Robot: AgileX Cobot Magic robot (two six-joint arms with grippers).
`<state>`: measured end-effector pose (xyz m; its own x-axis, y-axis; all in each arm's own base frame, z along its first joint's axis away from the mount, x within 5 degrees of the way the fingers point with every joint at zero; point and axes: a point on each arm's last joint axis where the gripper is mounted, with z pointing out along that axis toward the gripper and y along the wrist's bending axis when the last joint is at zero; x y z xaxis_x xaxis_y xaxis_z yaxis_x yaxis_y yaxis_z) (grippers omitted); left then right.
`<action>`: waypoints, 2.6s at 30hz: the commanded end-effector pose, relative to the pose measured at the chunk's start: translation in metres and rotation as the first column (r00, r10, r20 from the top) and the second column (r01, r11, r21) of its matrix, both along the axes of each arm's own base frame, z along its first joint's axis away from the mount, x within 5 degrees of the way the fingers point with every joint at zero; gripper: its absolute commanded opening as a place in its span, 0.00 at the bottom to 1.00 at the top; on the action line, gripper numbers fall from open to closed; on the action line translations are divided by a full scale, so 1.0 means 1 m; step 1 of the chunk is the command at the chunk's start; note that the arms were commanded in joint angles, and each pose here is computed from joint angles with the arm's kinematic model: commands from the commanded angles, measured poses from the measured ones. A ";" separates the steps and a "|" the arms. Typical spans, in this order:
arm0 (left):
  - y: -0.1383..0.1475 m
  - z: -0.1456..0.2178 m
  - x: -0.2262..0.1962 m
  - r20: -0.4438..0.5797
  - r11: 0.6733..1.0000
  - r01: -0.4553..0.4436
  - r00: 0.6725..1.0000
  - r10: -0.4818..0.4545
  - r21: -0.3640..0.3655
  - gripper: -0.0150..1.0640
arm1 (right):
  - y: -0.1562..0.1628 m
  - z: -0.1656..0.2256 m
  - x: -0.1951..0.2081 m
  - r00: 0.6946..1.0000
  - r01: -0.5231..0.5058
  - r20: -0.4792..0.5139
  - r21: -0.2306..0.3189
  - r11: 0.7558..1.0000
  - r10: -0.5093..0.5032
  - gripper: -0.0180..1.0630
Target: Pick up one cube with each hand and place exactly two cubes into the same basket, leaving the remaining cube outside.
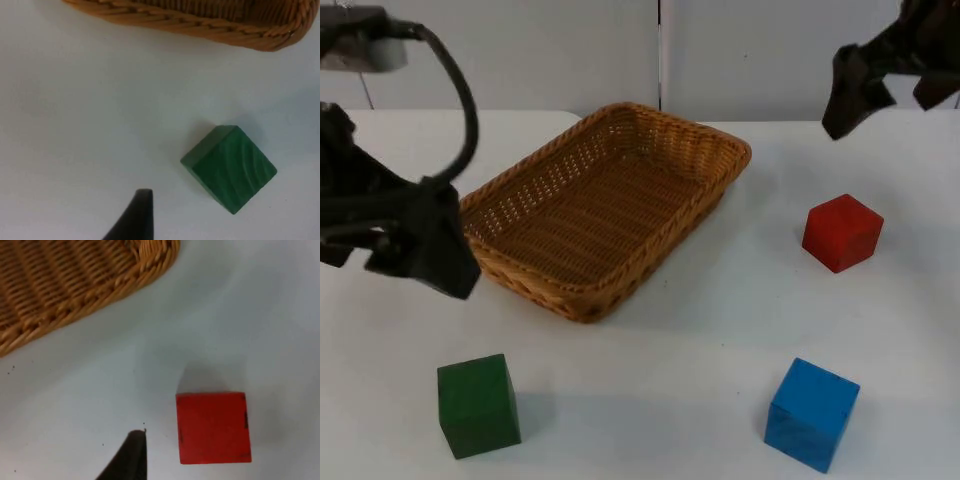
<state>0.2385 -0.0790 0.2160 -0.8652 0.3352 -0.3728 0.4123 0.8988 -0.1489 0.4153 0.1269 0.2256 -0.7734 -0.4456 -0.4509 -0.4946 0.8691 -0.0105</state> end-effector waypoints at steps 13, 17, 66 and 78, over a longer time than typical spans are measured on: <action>-0.015 -0.045 0.020 -0.108 0.989 -0.146 0.983 0.147 0.015 0.99 | 0.005 -0.029 0.011 0.999 -0.034 -0.014 -0.018 0.999 0.033 0.99; -0.015 -0.061 0.024 -0.153 0.978 -0.207 0.966 0.209 0.024 0.99 | 0.006 -0.040 0.014 0.999 -0.031 -0.020 -0.021 0.999 0.031 0.99; -0.043 -0.130 0.023 -0.259 0.968 -0.231 0.934 0.248 0.093 0.96 | 0.012 -0.119 0.025 0.994 -0.020 -0.105 -0.037 0.999 0.016 0.53; -0.043 -0.125 0.020 -0.279 0.967 -0.236 0.926 0.254 0.095 0.01 | 0.011 -0.086 0.023 0.997 -0.056 -0.046 -0.051 0.997 0.054 0.02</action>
<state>0.2613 -0.1206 0.0876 -0.9891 0.1234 -0.0809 0.1353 0.9773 -0.1632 0.4397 0.1354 0.1263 -0.7881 -0.4885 -0.3745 -0.5221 0.8528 -0.0138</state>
